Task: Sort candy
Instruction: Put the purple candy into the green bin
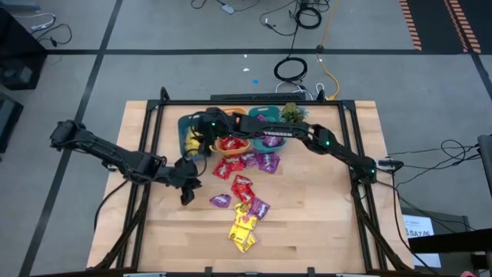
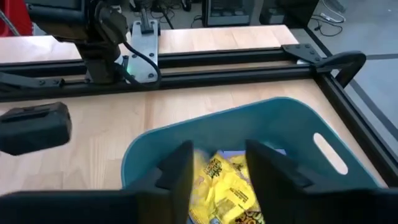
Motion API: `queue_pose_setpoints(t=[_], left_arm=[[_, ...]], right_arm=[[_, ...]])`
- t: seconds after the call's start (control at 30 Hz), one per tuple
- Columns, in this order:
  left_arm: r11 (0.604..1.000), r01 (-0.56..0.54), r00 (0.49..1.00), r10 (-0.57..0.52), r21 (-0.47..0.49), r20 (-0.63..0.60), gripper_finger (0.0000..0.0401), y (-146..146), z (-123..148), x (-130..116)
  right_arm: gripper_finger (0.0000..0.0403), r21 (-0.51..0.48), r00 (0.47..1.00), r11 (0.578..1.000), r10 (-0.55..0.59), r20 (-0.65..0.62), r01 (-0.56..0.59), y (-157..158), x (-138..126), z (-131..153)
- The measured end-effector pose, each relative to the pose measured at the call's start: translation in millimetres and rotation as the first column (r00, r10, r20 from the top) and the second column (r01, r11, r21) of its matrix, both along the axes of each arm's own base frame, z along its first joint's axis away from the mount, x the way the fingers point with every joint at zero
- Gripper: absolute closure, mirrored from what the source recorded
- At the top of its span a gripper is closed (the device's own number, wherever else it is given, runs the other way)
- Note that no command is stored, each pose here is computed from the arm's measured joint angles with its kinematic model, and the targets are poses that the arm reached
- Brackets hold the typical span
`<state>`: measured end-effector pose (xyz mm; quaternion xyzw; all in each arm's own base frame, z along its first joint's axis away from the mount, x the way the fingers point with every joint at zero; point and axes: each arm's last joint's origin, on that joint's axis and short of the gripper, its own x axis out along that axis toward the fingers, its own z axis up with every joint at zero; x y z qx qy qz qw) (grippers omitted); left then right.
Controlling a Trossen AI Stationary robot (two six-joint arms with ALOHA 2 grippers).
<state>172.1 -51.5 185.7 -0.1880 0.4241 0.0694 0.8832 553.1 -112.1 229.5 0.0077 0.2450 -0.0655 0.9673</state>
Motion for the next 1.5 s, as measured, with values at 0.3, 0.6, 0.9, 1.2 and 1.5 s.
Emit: queue_pose_setpoints(t=[0.3, 0.6, 0.9, 1.2, 1.5], left_arm=[[1.0, -0.017, 1.0, 0.017, -0.003, 0.021, 0.0326, -3.0, 1.0, 0.3], [1.0, -0.022, 0.998, 0.023, -0.009, 0.055, 0.0326, -3.5, 3.2, 2.7], [1.0, 0.009, 0.994, -0.012, 0.027, 0.112, 0.0326, -3.8, 7.9, 4.8], [0.996, 0.081, 0.958, -0.091, 0.047, 0.272, 0.0326, -2.9, 34.1, -12.8], [0.992, 0.055, 0.902, -0.096, 0.11, 0.422, 0.0326, 10.8, 34.1, -46.6]], right_arm=[[0.0182, 0.019, 0.996, 1.0, 0.001, -0.093, 0.0, 2.3, -11.0, 8.5], [0.018, 0.095, 0.971, 0.992, 0.098, -0.219, -0.078, 9.2, -29.1, 20.7], [0.0192, 0.168, 0.935, 0.979, 0.164, -0.314, -0.116, 18.5, -46.3, 32.9], [0.0218, 0.108, 0.925, 0.993, 0.081, -0.372, -0.043, 32.4, -83.2, 46.1], [0.0247, 0.138, 0.981, 0.989, -0.016, -0.193, 0.043, 92.1, -198.9, 36.3]])
